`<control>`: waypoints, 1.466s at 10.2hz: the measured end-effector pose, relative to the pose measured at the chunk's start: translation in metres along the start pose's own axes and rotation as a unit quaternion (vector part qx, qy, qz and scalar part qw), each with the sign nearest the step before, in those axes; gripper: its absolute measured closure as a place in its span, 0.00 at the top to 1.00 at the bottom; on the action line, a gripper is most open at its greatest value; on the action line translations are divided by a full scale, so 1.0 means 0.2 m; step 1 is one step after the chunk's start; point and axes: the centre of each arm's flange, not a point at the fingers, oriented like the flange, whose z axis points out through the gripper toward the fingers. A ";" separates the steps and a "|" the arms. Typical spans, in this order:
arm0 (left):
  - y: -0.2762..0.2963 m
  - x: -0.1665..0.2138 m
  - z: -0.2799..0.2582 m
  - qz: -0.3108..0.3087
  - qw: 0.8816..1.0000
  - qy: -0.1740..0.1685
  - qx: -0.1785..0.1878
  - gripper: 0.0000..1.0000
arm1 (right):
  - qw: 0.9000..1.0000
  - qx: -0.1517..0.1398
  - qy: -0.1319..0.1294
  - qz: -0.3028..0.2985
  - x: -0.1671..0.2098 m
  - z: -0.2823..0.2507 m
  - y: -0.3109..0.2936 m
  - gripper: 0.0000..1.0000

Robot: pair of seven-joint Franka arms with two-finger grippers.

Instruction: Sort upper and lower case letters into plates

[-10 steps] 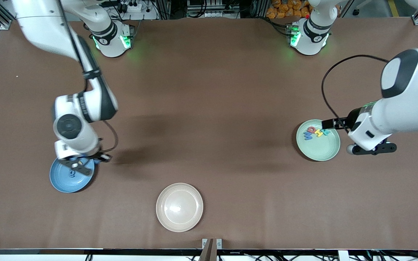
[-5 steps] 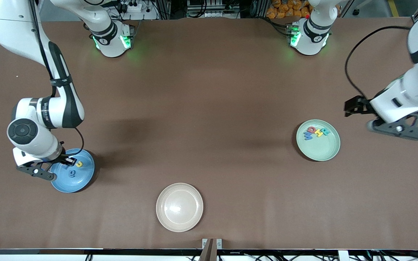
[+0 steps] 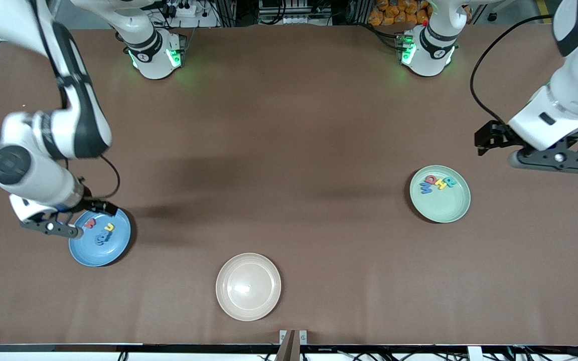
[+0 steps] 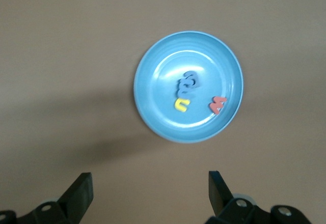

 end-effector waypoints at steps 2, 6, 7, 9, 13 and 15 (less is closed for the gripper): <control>-0.07 -0.07 -0.06 -0.014 1.000 0.007 0.005 1.00 | 0.998 0.026 0.016 -0.057 -0.09 -0.35 0.15 1.00; -0.04 -0.15 -0.09 0.000 1.000 0.008 0.010 1.00 | 0.995 0.028 0.018 -0.093 -0.24 -1.03 0.18 1.00; -0.03 -0.16 -0.10 0.006 1.000 0.010 0.010 1.00 | 0.994 0.028 0.022 -0.099 -0.25 -1.09 0.20 1.00; -0.01 -0.16 -0.09 0.005 1.000 0.007 -0.011 1.00 | 0.994 0.028 0.025 -0.102 -0.28 -1.14 0.21 1.00; -0.03 -0.16 -0.07 -0.027 0.999 0.003 -0.022 1.00 | 0.994 0.028 0.029 -0.104 -0.33 -1.21 0.22 1.00; 0.01 -0.16 -0.08 -0.058 0.997 0.001 -0.054 1.00 | 0.994 0.028 0.029 -0.103 -0.33 -1.21 0.22 1.00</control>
